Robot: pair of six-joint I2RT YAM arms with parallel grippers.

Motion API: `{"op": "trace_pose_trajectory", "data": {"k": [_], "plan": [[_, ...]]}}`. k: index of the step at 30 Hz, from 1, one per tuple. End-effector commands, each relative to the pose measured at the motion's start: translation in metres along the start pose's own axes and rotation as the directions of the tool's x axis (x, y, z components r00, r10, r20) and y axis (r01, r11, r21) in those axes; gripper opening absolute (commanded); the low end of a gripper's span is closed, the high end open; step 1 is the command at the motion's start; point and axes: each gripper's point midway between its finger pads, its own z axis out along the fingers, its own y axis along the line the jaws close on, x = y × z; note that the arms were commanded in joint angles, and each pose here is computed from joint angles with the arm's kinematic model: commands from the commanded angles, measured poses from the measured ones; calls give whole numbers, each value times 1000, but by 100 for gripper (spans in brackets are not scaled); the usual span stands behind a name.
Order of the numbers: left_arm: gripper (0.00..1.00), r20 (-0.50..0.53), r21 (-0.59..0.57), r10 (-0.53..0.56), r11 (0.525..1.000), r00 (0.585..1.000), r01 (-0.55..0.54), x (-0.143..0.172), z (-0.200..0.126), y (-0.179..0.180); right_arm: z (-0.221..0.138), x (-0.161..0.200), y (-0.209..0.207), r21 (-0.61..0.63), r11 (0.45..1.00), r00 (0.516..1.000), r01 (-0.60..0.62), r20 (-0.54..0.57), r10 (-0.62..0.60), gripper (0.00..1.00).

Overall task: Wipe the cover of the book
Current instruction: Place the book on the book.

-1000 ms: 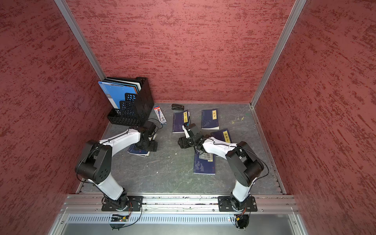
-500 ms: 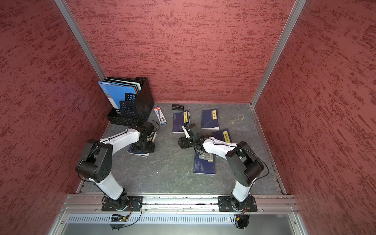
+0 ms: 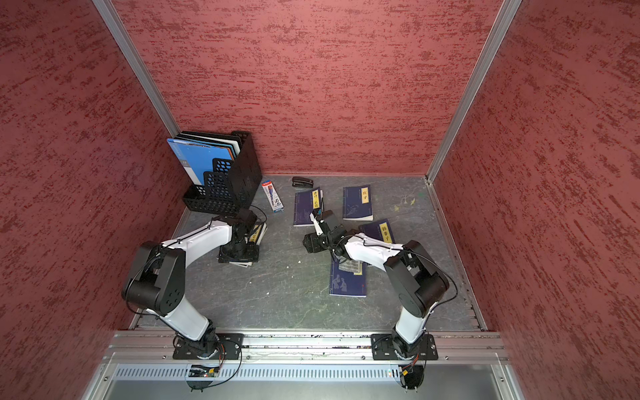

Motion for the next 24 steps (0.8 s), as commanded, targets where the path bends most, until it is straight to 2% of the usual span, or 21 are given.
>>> {"op": "trace_pose_trajectory", "data": {"k": [1, 11, 24], "plan": [[92, -9, -10, -23, 1000, 1000, 22, 4, -2, 5, 0, -6, -3, 16, 1000, 1000, 9, 14, -9, 73], [91, -21, 9, -79, 997, 997, 79, 8, -4, 13, 0, -5, -2, 15, 1000, 1000, 17, 12, -17, 73], [91, -32, 17, -94, 995, 995, 95, 11, -7, 15, 0, -2, -6, 25, 999, 1000, 23, 5, -23, 73]]}}
